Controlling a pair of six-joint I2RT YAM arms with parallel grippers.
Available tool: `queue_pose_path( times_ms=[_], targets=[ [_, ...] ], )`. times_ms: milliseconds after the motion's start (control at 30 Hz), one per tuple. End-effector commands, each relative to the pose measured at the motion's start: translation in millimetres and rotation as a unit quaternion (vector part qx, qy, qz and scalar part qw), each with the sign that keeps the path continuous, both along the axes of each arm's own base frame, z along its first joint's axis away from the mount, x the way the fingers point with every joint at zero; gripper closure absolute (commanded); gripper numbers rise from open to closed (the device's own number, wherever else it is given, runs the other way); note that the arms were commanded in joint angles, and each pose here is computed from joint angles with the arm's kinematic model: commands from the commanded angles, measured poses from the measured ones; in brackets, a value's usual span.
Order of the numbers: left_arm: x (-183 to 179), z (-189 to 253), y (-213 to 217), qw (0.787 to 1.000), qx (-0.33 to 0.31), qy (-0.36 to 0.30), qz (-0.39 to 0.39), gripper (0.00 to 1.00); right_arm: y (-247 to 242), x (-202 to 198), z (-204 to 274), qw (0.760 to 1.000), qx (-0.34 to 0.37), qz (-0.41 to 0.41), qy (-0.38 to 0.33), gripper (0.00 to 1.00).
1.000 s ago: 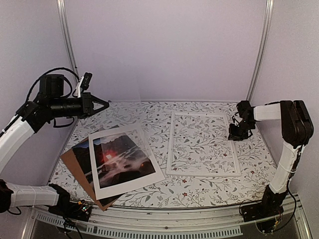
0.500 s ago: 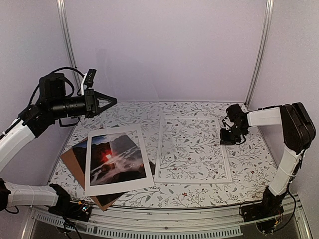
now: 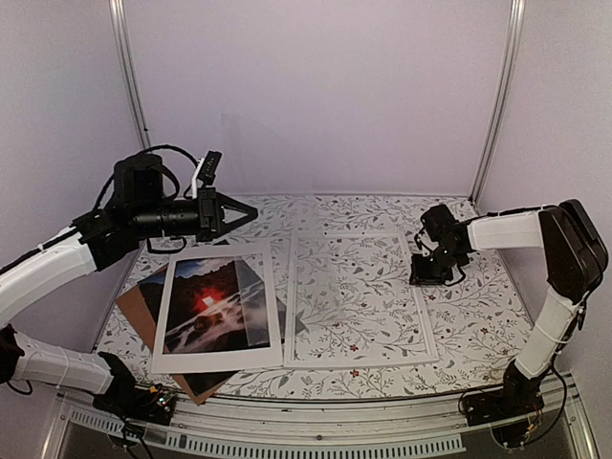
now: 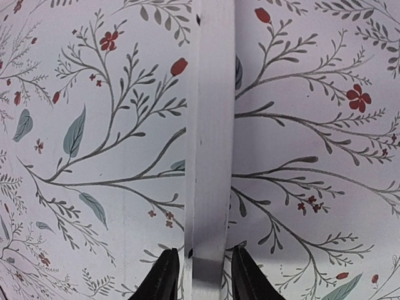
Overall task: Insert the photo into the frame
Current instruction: Move the frame body to the center of the board.
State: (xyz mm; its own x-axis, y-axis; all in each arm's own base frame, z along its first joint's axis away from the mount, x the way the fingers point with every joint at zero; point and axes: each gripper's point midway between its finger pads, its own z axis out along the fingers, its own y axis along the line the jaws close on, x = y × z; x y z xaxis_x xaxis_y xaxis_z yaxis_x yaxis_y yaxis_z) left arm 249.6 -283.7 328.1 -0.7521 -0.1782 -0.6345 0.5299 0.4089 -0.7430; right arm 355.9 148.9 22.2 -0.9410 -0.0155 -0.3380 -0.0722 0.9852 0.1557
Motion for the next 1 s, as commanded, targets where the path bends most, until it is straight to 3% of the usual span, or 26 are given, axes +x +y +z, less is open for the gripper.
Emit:
queue_pose_path(
  times_ms=[0,100,267,633,833,967],
  targets=[
    [1,8,-24,0.999,-0.034,-0.018,-0.013,1.0,1,4,25,0.999,0.012,-0.019,-0.028,0.61],
    [1,3,-42,0.999,-0.044,-0.013,-0.028,1.0,-4,9,30,0.999,0.009,-0.025,-0.029,0.47],
    [3,-12,-78,0.997,-0.048,0.004,-0.056,1.0,-26,24,48,0.998,0.03,-0.045,-0.045,0.39],
    [2,6,-159,0.984,-0.106,0.012,-0.145,1.0,-129,43,91,0.986,0.017,-0.141,-0.091,0.37],
    [1,7,-186,0.973,-0.146,0.031,-0.178,1.0,-132,46,99,0.986,0.019,-0.137,-0.097,0.38],
    [16,-23,-192,0.977,-0.132,0.062,-0.155,1.0,-132,47,98,0.986,0.02,-0.136,-0.095,0.38]
  ],
)
